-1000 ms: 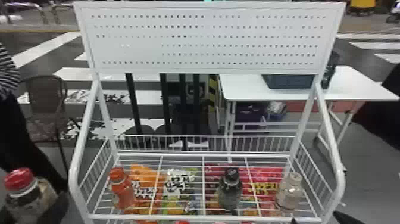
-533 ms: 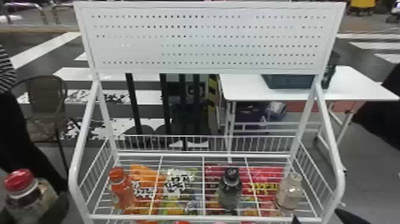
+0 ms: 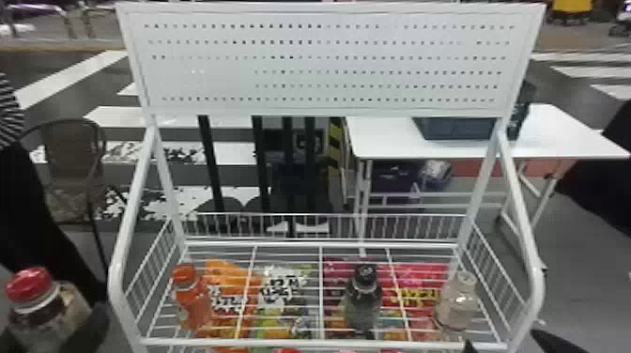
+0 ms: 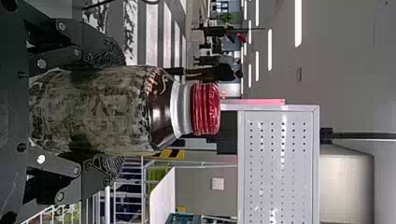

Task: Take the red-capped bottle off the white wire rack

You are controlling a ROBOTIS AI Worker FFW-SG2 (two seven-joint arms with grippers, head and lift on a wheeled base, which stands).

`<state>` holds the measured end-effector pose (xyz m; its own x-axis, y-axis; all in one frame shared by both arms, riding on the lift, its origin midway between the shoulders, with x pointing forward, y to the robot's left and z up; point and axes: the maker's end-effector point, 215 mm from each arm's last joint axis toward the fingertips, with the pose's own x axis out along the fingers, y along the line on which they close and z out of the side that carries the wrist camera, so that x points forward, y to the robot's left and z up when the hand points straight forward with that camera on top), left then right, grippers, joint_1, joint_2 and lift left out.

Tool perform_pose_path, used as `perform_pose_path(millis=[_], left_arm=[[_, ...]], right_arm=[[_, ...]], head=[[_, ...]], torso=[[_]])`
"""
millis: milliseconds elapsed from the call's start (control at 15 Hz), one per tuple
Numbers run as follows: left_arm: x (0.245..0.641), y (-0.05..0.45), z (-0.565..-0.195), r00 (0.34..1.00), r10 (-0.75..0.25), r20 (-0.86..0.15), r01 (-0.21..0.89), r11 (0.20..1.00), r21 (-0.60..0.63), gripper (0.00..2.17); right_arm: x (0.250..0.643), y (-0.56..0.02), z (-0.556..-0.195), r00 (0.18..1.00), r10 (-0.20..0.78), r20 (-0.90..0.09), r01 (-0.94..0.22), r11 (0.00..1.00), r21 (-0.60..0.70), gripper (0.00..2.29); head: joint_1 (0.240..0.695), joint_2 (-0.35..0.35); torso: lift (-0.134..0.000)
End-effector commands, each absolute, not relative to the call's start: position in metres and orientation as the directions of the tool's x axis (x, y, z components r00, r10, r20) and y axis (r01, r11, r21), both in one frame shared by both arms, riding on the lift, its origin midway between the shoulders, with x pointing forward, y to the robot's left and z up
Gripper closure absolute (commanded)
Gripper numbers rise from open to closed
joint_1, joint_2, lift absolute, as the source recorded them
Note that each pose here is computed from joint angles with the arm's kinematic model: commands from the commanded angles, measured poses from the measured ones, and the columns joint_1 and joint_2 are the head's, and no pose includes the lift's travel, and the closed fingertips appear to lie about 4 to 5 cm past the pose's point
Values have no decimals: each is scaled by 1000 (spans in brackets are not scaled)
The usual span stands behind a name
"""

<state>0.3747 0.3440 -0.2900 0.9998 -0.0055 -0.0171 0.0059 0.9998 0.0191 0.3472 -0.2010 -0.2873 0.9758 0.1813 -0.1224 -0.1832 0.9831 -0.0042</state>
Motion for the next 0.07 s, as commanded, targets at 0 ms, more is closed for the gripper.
perform_pose_path(millis=[0], left_arm=[[375, 345, -291, 1000, -4, -18, 4, 1000, 20, 1798]], right_arm=[[347, -202, -288, 976, 179, -123, -181, 983, -3, 151]], head=[[499, 0]], torso=[[0]])
